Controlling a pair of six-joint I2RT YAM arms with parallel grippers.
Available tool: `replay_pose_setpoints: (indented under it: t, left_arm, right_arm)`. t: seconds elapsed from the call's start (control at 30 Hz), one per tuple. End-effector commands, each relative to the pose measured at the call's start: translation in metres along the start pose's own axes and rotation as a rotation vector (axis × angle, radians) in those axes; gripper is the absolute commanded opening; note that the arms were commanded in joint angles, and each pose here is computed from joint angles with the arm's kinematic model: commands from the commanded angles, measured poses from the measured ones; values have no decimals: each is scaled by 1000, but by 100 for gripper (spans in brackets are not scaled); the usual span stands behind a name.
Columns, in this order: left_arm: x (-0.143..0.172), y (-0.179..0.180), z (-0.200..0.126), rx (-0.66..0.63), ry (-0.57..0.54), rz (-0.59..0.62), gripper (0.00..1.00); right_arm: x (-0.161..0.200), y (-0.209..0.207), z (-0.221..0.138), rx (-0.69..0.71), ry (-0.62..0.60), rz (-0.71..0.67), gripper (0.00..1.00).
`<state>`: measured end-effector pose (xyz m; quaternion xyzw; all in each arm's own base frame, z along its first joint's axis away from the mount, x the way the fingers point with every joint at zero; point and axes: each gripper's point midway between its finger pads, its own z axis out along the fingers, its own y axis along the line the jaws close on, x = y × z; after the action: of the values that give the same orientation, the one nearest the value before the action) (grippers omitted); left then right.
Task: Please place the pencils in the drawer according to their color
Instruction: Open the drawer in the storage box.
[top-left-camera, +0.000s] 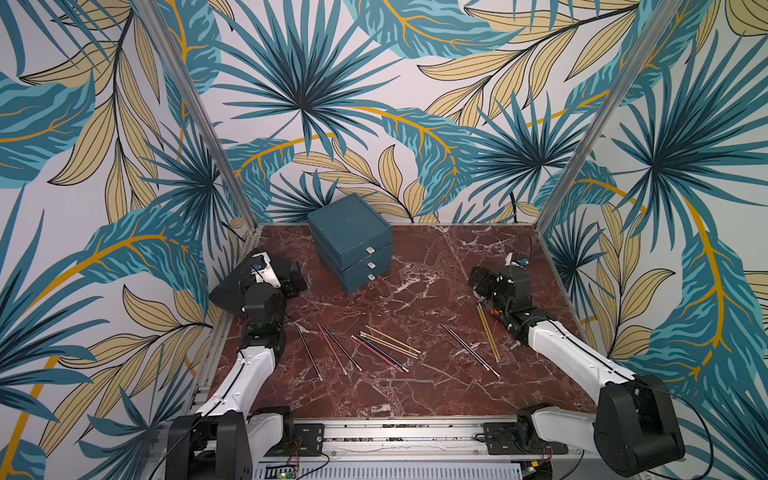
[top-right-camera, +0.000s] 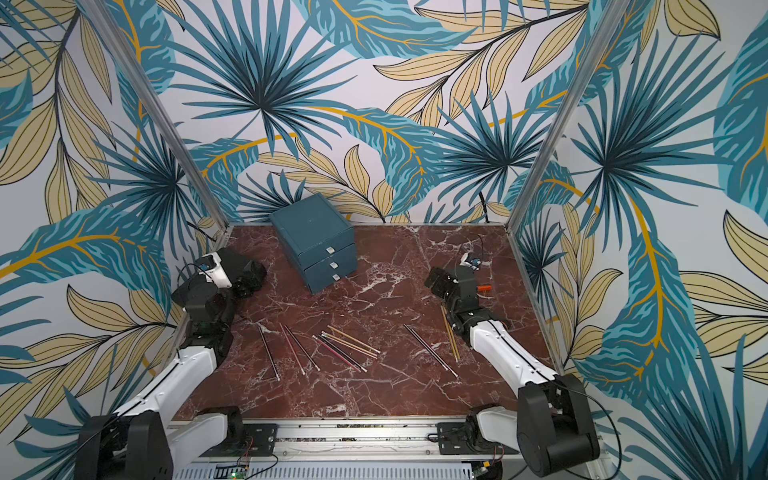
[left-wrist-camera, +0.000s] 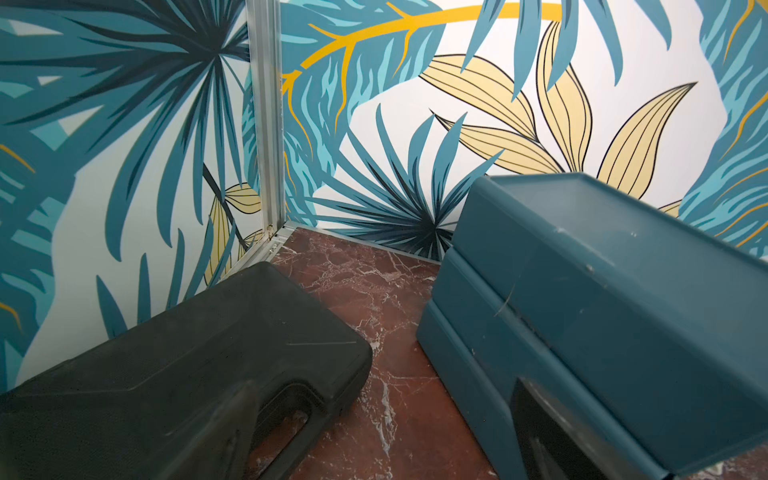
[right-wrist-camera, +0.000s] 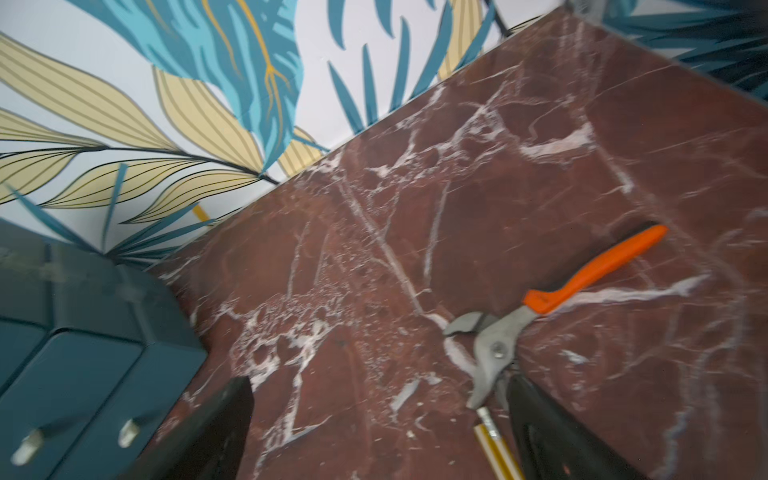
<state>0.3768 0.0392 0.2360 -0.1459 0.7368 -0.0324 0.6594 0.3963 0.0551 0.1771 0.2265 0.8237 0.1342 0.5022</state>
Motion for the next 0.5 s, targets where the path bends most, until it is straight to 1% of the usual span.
replay_pose_setpoints:
  t: [0.0, 0.13, 0.2, 0.3, 0.37, 0.47]
  left_arm:
    - [2, -3, -1, -8, 80, -66, 100]
    - [-4, -4, -1, -13, 85, -146, 100]
    - [-4, -10, 0, 15, 103, -184, 100]
    - [-5, -10, 2, 4, 124, -256, 100]
    - [-7, -13, 4, 7, 138, -284, 100]
    - [-9, -16, 6, 17, 151, -314, 100]
  right_arm:
    - [17, 41, 5, -111, 87, 56, 99]
    - [35, 90, 13, -223, 162, 63, 98]
    - [44, 116, 17, -271, 197, 58, 94]
    - [55, 149, 23, -341, 242, 70, 86]
    - [60, 170, 27, -397, 268, 87, 81]
    - [67, 196, 34, -466, 302, 109, 77]
